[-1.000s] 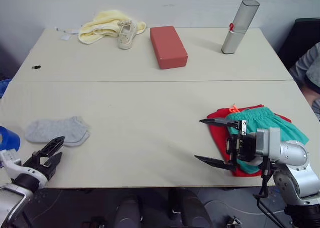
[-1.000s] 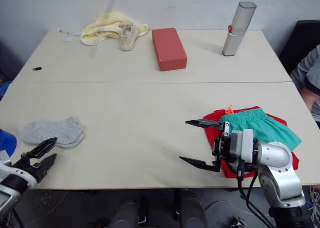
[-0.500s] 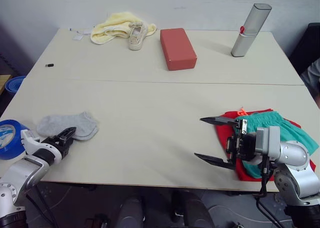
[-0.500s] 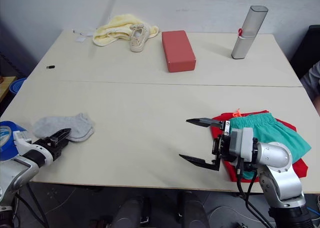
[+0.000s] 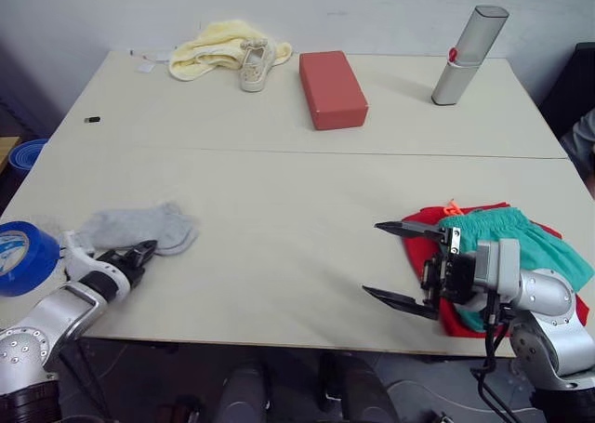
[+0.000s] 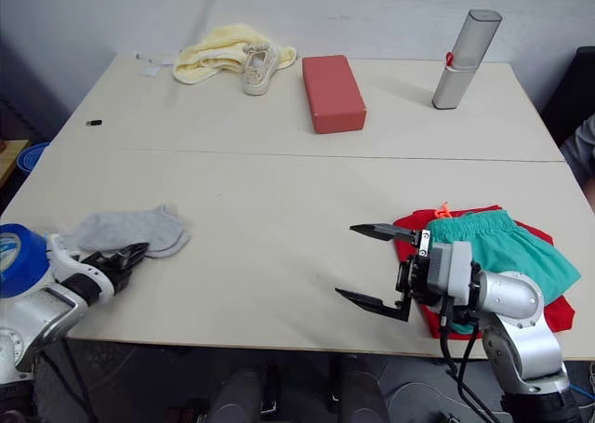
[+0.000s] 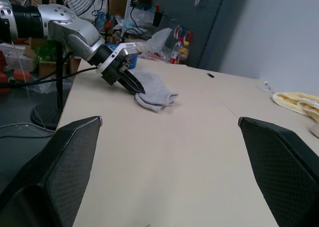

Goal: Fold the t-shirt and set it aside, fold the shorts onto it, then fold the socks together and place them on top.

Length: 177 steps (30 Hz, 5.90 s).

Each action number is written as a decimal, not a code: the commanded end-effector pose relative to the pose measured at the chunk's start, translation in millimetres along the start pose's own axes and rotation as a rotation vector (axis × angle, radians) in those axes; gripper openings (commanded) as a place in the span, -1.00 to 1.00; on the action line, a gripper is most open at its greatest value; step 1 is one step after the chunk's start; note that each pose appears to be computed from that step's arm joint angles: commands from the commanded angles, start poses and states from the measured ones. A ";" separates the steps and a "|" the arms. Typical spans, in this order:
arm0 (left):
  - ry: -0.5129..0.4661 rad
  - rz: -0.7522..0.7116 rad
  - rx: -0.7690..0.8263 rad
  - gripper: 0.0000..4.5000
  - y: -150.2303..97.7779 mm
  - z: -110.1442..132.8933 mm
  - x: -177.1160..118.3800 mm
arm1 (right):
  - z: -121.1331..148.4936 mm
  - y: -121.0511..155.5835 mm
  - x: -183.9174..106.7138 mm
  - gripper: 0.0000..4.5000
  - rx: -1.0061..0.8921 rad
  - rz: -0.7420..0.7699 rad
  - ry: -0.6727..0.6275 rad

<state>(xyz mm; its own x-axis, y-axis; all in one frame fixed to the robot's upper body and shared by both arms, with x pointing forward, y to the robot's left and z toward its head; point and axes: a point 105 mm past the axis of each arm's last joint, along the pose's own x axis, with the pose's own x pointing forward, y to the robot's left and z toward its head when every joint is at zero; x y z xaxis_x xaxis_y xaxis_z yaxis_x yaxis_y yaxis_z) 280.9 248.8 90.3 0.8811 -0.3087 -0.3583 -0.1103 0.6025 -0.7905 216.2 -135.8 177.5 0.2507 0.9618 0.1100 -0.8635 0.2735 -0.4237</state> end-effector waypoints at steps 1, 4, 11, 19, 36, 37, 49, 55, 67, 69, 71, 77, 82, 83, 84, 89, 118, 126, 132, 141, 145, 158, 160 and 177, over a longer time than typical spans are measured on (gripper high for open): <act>0.135 -0.115 0.092 -0.99 -37.7 -36.1 9.8 | 13.3 1.0 -5.3 1.00 -0.069 0.010 0.000; 0.184 -0.171 0.133 -0.99 -62.7 -60.6 20.9 | 13.1 2.5 -11.8 1.00 -0.067 0.009 0.024; 0.265 -0.260 0.195 -0.99 -104.3 -122.9 50.9 | 14.6 10.9 -19.1 1.00 -0.046 0.013 0.057; 0.311 -0.330 0.197 -0.70 -116.3 -148.5 54.7 | 17.2 13.0 -24.3 1.00 -0.026 0.005 0.090; 0.164 -0.474 0.949 0.12 -61.1 -13.0 9.5 | -24.2 10.2 7.1 1.00 0.423 -0.203 0.193; 0.143 -0.483 0.983 0.12 -63.4 -3.7 13.1 | -33.3 12.0 9.3 1.00 0.443 -0.207 0.229; 0.040 -0.509 1.227 0.12 -100.3 29.0 88.9 | -88.6 19.0 34.5 1.00 0.444 -0.177 0.466; 0.043 -0.502 1.285 0.12 -116.1 22.6 123.0 | -98.4 9.0 40.9 1.00 0.443 -0.222 0.484; 0.255 -0.519 1.278 0.12 -89.4 4.0 102.2 | -99.5 -15.2 45.9 1.00 0.403 -0.293 0.465; 0.262 -0.514 1.260 0.12 -86.9 2.6 94.8 | -99.8 -16.8 45.7 1.00 0.401 -0.293 0.464; 0.251 -0.494 1.241 0.12 -84.0 4.4 88.2 | -100.0 -18.5 45.5 1.00 0.398 -0.292 0.462; 0.149 -0.433 1.232 0.12 -81.0 21.3 74.1 | -90.9 -20.0 44.2 1.00 0.401 -0.247 0.419; 0.088 -0.526 1.210 0.12 -82.7 35.0 48.9 | -57.2 -11.4 37.3 1.00 0.375 -0.097 0.259; 0.096 -0.535 1.214 0.12 -81.3 34.7 43.6 | -51.2 -12.1 38.0 1.00 0.370 -0.082 0.226; 0.101 -0.544 1.211 0.12 -78.6 34.6 35.3 | -43.5 -14.3 43.1 1.00 0.369 -0.066 0.178; 0.114 -0.523 1.148 0.13 -66.2 34.5 13.6 | -45.6 -33.1 69.4 0.27 0.292 -0.083 0.175; 0.657 -0.258 0.495 0.98 -63.5 -43.5 29.1 | -109.3 -24.5 98.8 -1.00 0.175 -0.059 0.362; 0.657 -0.319 0.446 0.32 -75.8 -49.5 37.9 | -108.4 -25.9 98.0 -1.00 0.180 -0.076 0.361; 0.613 -0.291 0.474 -0.56 -75.2 -44.5 43.2 | -108.5 -24.8 97.7 -1.00 0.186 -0.079 0.363; 0.569 -0.380 0.643 -0.99 -104.3 -31.8 36.8 | -109.2 -24.1 97.0 -1.00 0.191 -0.082 0.371; 0.603 -0.448 0.746 -0.99 -130.9 -41.9 36.9 | -110.5 -21.3 96.6 -1.00 0.198 -0.082 0.375; 0.703 -0.557 0.884 -0.99 -164.8 -80.1 51.4 | -109.8 -18.8 98.0 -1.00 0.210 -0.086 0.373; 0.722 -0.573 0.889 -0.75 -166.0 -85.2 52.5 | -109.0 -19.6 98.7 -1.00 0.209 -0.091 0.370; 0.647 -0.875 1.056 0.79 -177.0 -90.4 47.3 | -86.7 -18.4 26.4 -1.00 0.220 -0.189 0.462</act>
<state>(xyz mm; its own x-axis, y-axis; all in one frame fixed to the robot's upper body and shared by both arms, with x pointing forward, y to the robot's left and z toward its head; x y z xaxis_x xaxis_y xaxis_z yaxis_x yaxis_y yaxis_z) 306.5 67.5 159.3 0.1530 -0.9085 -0.3889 0.9050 0.2869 -0.3140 281.3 -111.6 99.0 0.5226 0.8007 -0.2929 -0.8518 0.4758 -0.2191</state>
